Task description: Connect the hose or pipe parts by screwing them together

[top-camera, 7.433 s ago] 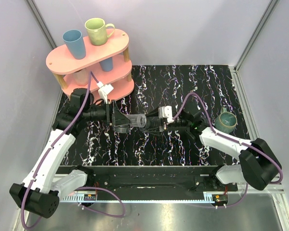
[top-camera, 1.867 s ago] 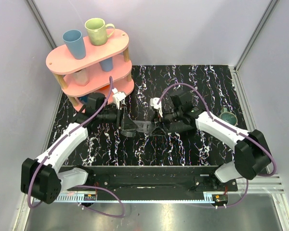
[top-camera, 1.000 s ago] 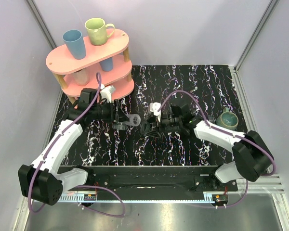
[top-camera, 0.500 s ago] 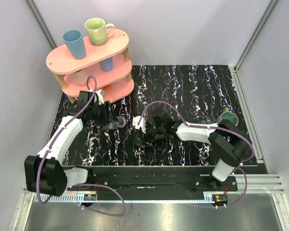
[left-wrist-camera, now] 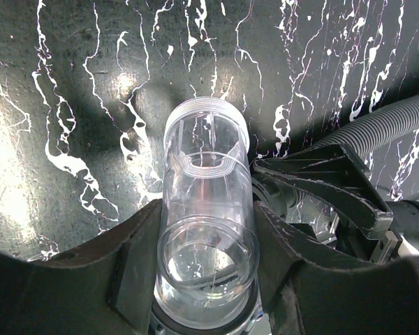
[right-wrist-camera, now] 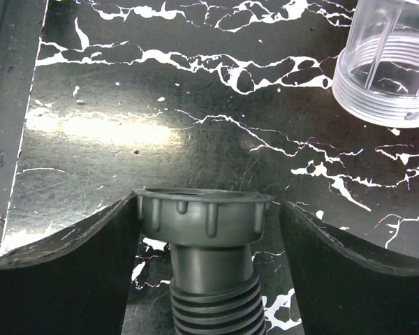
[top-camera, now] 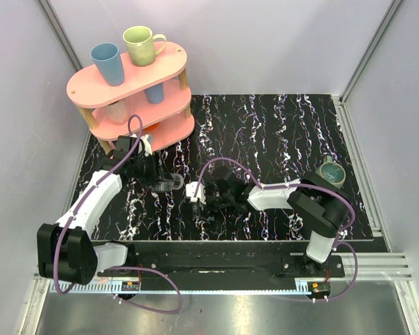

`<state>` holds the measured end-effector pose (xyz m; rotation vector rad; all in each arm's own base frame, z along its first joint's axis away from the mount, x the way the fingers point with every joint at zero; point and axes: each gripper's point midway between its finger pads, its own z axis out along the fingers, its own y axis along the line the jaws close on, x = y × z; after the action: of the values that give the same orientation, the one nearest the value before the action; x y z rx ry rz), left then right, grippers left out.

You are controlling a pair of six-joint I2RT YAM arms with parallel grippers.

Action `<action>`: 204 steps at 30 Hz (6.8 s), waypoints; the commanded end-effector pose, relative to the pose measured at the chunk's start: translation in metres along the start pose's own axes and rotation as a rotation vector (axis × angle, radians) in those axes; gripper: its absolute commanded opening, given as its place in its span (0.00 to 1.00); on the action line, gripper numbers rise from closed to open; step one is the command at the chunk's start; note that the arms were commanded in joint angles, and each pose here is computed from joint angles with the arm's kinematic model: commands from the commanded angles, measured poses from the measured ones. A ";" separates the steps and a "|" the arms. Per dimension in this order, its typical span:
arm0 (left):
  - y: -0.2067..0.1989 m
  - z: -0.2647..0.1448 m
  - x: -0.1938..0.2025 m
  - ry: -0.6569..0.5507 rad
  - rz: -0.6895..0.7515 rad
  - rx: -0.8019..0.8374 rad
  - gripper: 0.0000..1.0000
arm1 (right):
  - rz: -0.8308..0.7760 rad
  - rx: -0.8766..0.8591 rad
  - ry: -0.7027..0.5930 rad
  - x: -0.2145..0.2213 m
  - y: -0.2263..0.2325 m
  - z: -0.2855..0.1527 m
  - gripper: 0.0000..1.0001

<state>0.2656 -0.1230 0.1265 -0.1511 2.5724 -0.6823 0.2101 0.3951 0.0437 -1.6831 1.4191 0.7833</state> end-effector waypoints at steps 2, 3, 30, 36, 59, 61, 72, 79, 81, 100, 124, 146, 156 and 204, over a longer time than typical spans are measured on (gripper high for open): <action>-0.005 -0.001 -0.009 -0.035 -0.001 0.022 0.00 | -0.078 0.005 -0.086 -0.025 -0.008 0.004 0.94; -0.007 -0.003 -0.011 -0.040 0.000 0.024 0.00 | -0.071 0.003 -0.096 -0.027 -0.007 0.004 0.94; -0.003 -0.003 -0.005 -0.032 -0.020 0.009 0.00 | 0.051 0.058 -0.273 -0.035 -0.013 -0.036 1.00; -0.008 -0.002 -0.002 -0.021 -0.013 0.046 0.00 | 0.081 0.054 -0.307 -0.032 -0.013 -0.029 1.00; -0.013 0.000 -0.008 -0.028 -0.026 0.062 0.00 | 0.107 -0.009 -0.246 -0.012 -0.008 -0.004 0.97; -0.013 0.000 -0.006 -0.024 -0.024 0.062 0.00 | 0.105 -0.009 -0.249 -0.012 -0.008 -0.003 0.96; -0.011 0.002 -0.005 -0.018 -0.026 0.055 0.00 | 0.112 -0.013 -0.270 -0.015 -0.011 0.004 0.93; -0.008 0.002 -0.002 -0.015 -0.025 0.048 0.00 | 0.111 -0.017 -0.270 -0.017 -0.014 0.008 0.91; -0.008 0.001 -0.003 -0.020 -0.022 0.049 0.00 | 0.108 -0.014 -0.269 -0.018 -0.016 0.008 0.89; -0.050 -0.044 0.006 -0.028 0.058 0.227 0.00 | -0.206 -0.012 -0.249 -0.095 -0.029 -0.052 0.62; -0.110 -0.098 0.023 -0.044 0.182 0.561 0.00 | -0.306 0.105 -0.277 -0.137 -0.037 -0.099 0.56; -0.115 -0.104 0.011 -0.034 0.247 0.483 0.00 | -0.283 0.100 -0.343 -0.152 -0.029 -0.129 0.55; -0.134 -0.106 0.021 0.029 0.258 0.601 0.00 | -0.267 0.077 -0.314 -0.149 -0.034 -0.121 0.55; -0.169 -0.092 0.080 -0.103 0.860 1.034 0.00 | -0.141 -0.225 -0.414 -0.153 -0.002 -0.129 0.28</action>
<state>0.1735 -0.2246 0.2015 0.7805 2.0519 -1.3346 0.1904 0.3307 0.1687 -1.6468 1.2928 1.0643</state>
